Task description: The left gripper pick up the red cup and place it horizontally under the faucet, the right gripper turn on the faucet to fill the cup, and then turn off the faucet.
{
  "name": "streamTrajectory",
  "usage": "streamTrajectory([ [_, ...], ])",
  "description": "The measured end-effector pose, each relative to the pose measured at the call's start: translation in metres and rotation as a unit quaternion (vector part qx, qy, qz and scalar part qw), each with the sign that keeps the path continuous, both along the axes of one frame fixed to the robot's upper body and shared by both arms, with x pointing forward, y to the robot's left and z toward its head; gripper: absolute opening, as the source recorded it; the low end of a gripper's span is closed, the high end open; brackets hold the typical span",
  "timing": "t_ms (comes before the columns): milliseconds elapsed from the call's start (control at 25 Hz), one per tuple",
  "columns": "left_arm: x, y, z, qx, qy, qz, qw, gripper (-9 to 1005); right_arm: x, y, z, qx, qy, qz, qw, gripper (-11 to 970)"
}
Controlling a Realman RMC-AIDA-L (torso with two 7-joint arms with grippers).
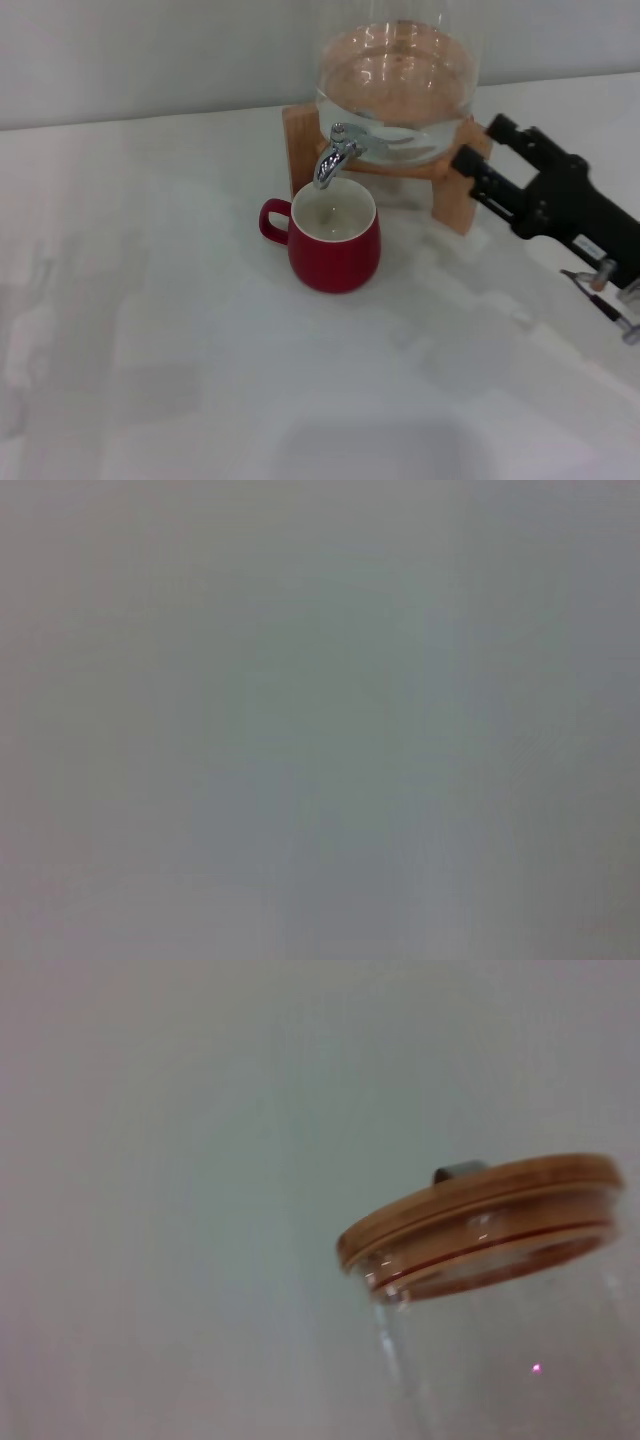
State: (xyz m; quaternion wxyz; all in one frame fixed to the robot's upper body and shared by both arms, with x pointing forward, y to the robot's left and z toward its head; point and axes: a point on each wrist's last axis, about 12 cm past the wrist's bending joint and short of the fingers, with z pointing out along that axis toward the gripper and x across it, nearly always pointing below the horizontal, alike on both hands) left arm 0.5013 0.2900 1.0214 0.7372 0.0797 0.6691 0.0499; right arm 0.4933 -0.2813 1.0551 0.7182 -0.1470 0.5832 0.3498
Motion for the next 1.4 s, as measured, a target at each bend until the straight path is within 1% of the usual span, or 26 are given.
streamTrajectory([
  [240,0.001,0.001,0.000,0.005,0.000,0.000,1.000,880,0.010,0.010,0.001,-0.006,0.017,0.026,0.999,722],
  [640,0.000,0.001,-0.002,0.010,0.005,-0.003,1.000,880,0.021,0.017,-0.002,-0.018,0.050,0.044,0.998,722],
  [1160,-0.001,-0.001,-0.003,0.012,0.007,-0.008,1.000,880,0.030,0.029,0.002,-0.028,0.060,0.082,0.994,722],
  [1400,-0.001,-0.001,-0.003,0.013,0.009,-0.009,1.000,880,0.037,0.035,0.004,-0.033,0.066,0.094,0.993,722],
])
